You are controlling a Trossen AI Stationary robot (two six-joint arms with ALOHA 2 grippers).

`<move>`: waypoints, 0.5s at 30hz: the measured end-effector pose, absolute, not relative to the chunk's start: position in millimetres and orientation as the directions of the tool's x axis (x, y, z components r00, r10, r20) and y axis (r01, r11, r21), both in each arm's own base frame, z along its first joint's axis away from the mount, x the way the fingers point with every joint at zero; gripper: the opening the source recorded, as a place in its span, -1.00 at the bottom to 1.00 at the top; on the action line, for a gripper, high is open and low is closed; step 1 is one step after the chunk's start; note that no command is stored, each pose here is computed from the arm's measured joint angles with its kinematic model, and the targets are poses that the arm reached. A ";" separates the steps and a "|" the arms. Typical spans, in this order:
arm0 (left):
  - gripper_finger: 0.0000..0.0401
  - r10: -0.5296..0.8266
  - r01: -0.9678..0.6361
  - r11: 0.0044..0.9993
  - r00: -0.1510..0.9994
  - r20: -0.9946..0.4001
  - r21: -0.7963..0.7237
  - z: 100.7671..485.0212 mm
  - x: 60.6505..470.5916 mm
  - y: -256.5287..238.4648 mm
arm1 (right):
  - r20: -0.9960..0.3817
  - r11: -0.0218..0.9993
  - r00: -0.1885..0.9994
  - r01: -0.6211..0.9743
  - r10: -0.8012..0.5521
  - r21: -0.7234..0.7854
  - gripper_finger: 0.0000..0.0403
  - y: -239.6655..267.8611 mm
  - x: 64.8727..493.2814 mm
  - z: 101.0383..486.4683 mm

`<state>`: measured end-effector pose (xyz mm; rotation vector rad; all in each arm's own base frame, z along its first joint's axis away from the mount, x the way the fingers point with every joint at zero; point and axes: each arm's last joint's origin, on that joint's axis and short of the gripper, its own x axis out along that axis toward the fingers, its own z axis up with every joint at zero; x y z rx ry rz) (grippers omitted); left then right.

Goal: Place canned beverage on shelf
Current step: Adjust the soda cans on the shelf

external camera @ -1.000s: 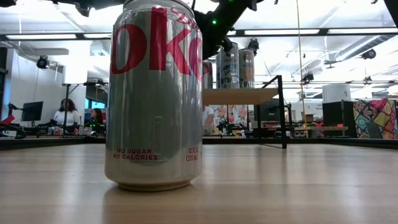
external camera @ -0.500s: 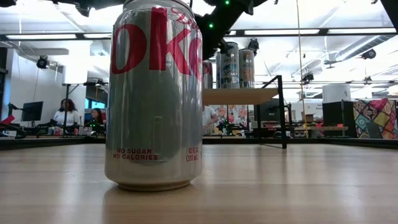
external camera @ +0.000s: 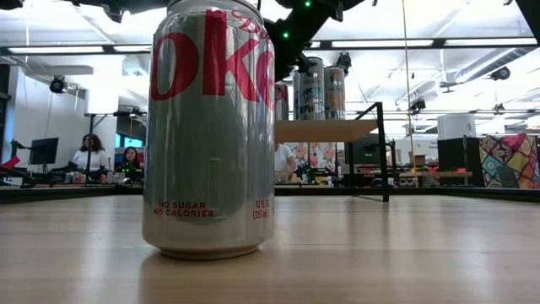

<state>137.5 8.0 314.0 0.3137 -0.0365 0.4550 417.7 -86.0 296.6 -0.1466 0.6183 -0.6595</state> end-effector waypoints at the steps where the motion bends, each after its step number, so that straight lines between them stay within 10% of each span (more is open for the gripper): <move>1: -1.00 0.426 -0.438 0.851 0.899 0.104 0.290 314.0 137.5 8.0 | -0.487 0.787 0.622 0.529 -0.613 -0.317 -0.96 -86.1 417.9 297.0; 15: -1.00 0.426 -0.438 0.851 0.898 0.105 0.290 314.0 137.5 8.0 | -0.483 0.792 0.630 0.521 -0.608 -0.318 -0.96 -86.0 418.5 297.6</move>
